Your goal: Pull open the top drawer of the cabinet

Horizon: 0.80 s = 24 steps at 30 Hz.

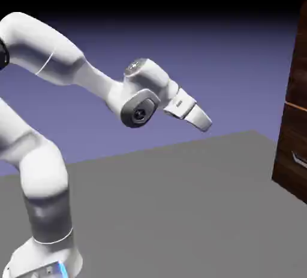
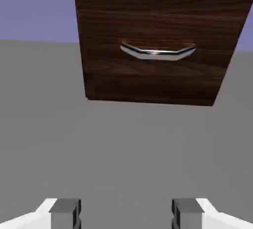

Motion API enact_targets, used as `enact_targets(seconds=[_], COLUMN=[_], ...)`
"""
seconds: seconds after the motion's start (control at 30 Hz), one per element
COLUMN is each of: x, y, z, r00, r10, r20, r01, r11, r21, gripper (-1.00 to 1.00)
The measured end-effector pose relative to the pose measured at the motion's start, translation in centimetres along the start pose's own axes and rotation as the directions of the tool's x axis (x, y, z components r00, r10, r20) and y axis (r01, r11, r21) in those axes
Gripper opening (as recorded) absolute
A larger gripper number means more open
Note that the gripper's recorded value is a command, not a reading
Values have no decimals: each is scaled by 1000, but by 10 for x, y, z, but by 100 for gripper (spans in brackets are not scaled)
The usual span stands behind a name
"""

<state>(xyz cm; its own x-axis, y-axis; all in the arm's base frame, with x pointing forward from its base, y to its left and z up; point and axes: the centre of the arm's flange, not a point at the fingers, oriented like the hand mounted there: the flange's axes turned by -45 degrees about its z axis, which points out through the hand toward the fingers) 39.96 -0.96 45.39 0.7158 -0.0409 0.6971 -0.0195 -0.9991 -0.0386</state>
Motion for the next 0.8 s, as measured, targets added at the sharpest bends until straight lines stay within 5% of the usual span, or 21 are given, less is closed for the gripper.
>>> enact_targets(seconds=[0.2,0.43,0.8], x=[9,-5,-33], y=[76,172,305], z=[54,108,146], r00=[893,569,15], r10=[439,815,987], r20=[104,107,-161], r01=[-437,-797,-972], r11=[899,579,-24], r21=[-38,-171,-232], gripper=[0,0,0])
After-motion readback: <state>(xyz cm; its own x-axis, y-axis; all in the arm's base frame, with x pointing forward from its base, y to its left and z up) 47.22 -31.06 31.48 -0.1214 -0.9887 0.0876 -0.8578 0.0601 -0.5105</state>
